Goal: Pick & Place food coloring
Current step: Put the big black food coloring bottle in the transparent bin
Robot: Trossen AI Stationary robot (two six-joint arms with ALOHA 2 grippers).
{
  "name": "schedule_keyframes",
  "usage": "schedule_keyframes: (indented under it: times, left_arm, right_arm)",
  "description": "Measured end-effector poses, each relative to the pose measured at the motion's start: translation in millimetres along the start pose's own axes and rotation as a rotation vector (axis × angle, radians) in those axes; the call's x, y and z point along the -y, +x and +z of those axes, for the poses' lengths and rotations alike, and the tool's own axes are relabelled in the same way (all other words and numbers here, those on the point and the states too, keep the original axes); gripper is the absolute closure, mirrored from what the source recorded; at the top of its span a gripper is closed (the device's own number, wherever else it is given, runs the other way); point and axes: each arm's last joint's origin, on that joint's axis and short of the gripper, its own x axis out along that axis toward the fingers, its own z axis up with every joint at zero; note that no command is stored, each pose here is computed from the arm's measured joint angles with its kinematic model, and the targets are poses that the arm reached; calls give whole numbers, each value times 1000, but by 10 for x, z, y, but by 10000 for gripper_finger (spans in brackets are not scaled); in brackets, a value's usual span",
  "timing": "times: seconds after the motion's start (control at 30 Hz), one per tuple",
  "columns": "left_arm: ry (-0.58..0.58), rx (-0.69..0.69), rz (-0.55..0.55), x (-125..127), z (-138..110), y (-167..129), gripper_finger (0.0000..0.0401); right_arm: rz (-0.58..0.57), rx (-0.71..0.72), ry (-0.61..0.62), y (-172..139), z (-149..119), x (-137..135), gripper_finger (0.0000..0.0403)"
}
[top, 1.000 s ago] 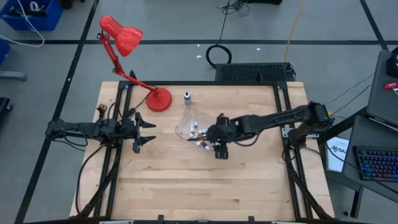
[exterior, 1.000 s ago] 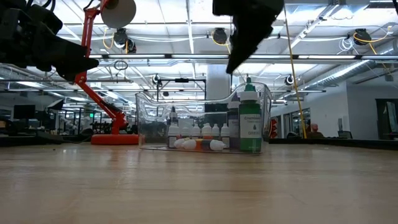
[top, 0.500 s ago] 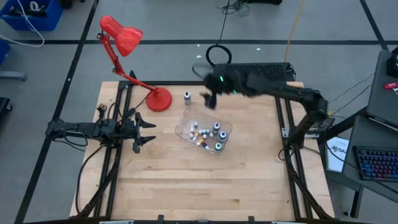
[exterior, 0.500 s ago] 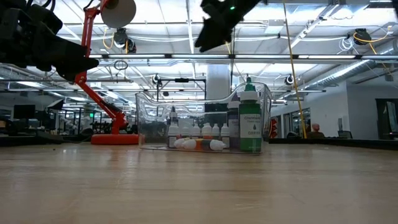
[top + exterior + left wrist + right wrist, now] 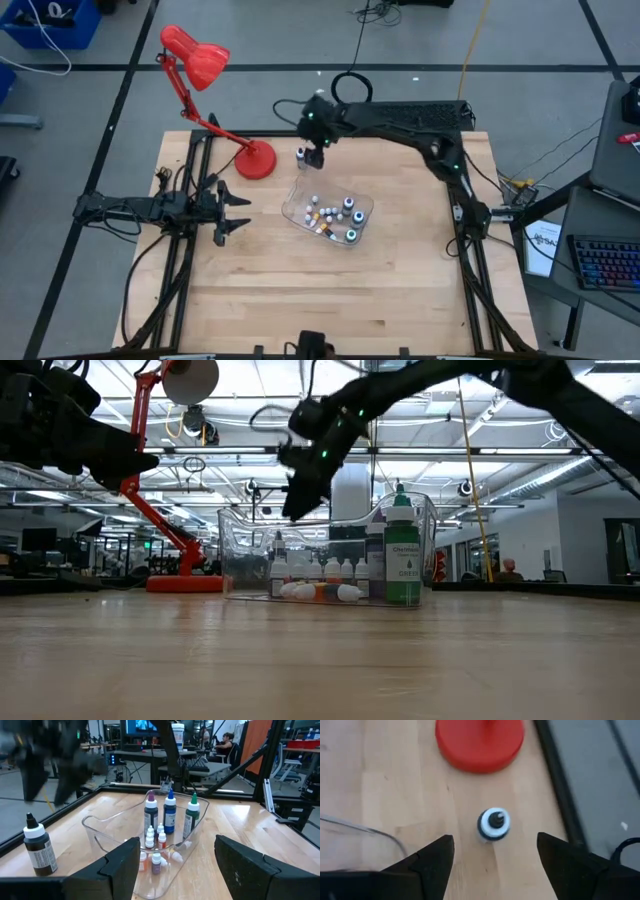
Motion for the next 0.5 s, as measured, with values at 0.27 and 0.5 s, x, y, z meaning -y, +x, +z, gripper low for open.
schedule_keyframes:
  times: [0.27,0.5]
  left_arm:
    - [0,0,0,0,0,0,148]
    - [0,0,0,0,0,0,148]
  right_arm:
    - [0,-2,-17,401,-92,69,129]
    - [14,34,-16,444,-76,95,130]
